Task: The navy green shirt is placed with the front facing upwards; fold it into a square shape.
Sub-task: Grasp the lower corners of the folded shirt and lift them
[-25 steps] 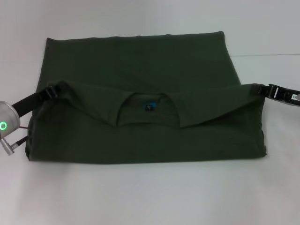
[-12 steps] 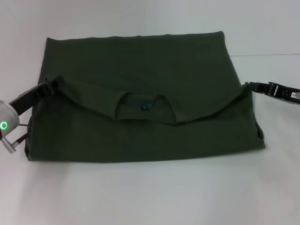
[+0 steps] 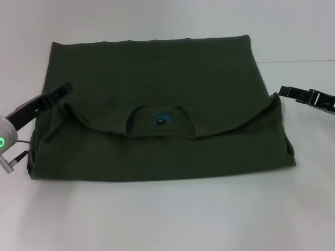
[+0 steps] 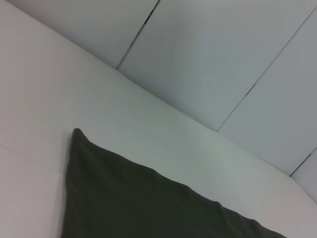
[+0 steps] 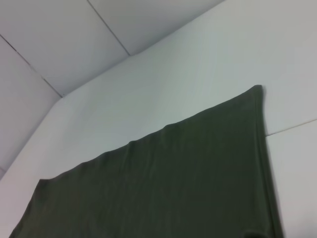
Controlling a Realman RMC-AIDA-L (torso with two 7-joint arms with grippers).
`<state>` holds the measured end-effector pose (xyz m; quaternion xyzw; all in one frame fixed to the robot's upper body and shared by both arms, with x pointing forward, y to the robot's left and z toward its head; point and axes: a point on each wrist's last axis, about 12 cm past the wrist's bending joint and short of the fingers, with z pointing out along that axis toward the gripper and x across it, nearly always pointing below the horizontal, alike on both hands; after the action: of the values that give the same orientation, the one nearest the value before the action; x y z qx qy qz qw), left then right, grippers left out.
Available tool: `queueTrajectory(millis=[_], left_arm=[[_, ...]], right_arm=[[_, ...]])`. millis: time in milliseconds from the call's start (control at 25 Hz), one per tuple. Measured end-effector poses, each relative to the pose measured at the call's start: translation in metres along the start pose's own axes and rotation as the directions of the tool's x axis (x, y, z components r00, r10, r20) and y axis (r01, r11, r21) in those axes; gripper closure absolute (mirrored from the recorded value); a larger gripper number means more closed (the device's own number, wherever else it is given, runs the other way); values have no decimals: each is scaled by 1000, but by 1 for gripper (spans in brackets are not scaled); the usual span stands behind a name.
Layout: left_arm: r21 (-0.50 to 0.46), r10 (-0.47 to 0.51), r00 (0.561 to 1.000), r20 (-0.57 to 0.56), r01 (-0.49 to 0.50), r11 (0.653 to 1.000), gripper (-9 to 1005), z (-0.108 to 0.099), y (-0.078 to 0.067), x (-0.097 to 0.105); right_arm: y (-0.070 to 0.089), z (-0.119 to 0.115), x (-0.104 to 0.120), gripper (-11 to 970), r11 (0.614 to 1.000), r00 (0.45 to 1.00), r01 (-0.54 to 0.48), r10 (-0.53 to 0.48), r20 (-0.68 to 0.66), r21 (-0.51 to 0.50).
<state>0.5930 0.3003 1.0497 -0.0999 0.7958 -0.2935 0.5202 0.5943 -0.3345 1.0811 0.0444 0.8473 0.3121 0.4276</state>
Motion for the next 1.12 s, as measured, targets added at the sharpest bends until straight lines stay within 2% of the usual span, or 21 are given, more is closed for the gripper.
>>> queueTrajectory(millis=[160,200,280,360,480,600,680,880,1120], left_arm=[[36,-14,1000,13,13,999,226,-14,6,-4],[57,-24,1000,12,23,998,180,-19,8,-6],[98,-38,999,-2,38,994,156,-29,10,-13],[143,-49,997,-64,57,988,131,-39,12,-20],[148,-53,976,-210,86,985,107,-49,13,-28],[105,-44,932,-360,87,991,108,-61,17,-35],[80,-49,908,-416,90,993,108,-67,19,-41],[58,-21,880,-475,56,997,109,-82,23,-52],[37,11,872,-489,8,999,111,-79,27,-48]], right_arm=[[-6,-13,-1,172,1000,1000,-19,19,16,-25],[-8,-18,-2,141,999,1000,-22,23,17,-38],[-10,-27,-3,78,997,1000,-30,31,6,-67],[-14,-38,-4,15,995,999,-49,48,-17,-89],[-18,-51,-2,17,991,995,-81,74,-65,-110],[-22,-62,2,18,987,989,-109,96,-115,-114],[-25,-67,5,19,987,984,-120,104,-144,-107],[-31,-75,10,21,988,976,-131,115,-184,-81],[-32,-77,12,23,988,974,-132,115,-193,-76]])
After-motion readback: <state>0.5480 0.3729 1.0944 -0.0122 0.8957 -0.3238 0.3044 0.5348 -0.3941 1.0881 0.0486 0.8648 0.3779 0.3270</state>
